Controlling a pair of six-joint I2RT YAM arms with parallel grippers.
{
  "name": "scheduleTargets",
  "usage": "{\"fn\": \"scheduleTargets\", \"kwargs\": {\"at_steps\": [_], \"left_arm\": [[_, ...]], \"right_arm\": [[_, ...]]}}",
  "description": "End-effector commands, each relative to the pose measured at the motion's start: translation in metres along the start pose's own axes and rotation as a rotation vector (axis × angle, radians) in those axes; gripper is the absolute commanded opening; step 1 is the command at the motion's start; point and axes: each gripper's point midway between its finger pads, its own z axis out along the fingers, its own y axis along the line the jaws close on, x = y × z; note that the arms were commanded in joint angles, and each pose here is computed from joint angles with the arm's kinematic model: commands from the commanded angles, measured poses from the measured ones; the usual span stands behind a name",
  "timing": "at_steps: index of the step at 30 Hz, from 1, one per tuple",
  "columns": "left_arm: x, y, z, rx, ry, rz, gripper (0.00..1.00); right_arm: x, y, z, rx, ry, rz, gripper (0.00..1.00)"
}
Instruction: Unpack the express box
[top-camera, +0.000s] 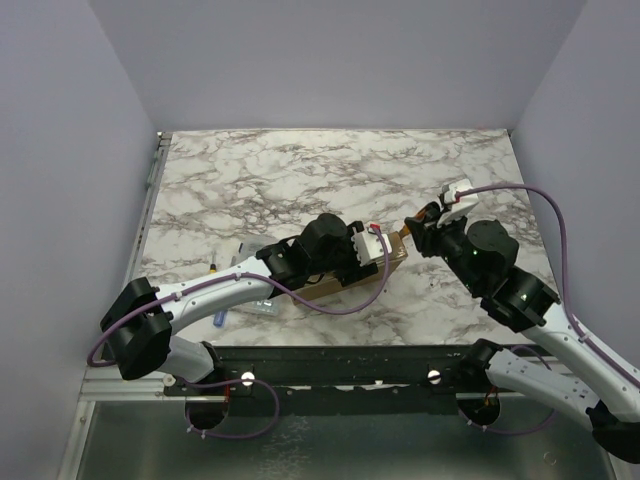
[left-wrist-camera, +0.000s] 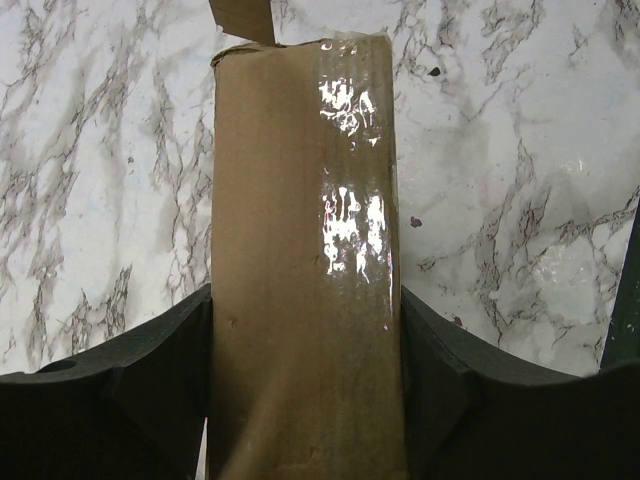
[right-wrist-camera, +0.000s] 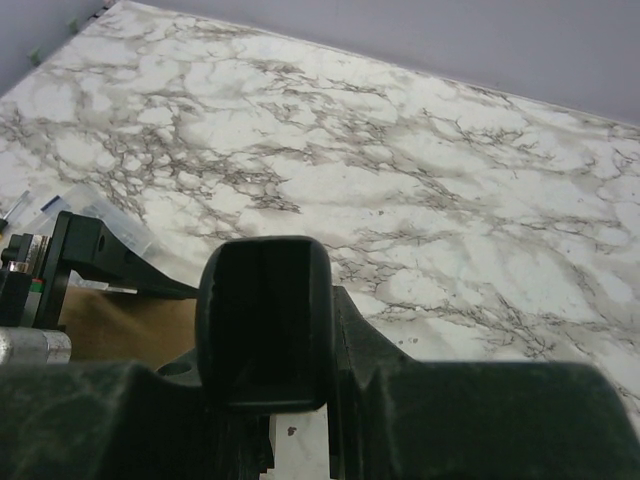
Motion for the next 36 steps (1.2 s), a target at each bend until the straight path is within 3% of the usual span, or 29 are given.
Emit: {"fn": "scheduleTargets", "kwargs": {"at_steps": [1, 13, 24, 32, 36], "left_arm": [[0.013, -0.003, -0.001, 0.011, 0.030, 0.038, 0.43], [0.013, -0.003, 0.000, 0.010, 0.029, 0.028, 0.41], [0.021, 0.009, 0.008, -0.071, 0.068, -0.050, 0.35], [0.024, 0.014, 0.008, -0.085, 0.078, -0.060, 0.33], [0.023, 0.015, 0.009, -0.083, 0.077, -0.069, 0.32]], "right_arm": [[0.009, -0.006, -0.002, 0.025, 0.020, -0.013, 0.01], [0.022, -0.005, 0.002, 0.029, 0.059, -0.010, 0.01], [0.046, -0.006, -0.017, 0.066, 0.202, 0.135, 0.01], [0.038, -0.010, -0.030, 0.064, 0.187, 0.151, 0.01], [0.067, -0.010, -0.018, 0.081, 0.206, 0.127, 0.01]]}}
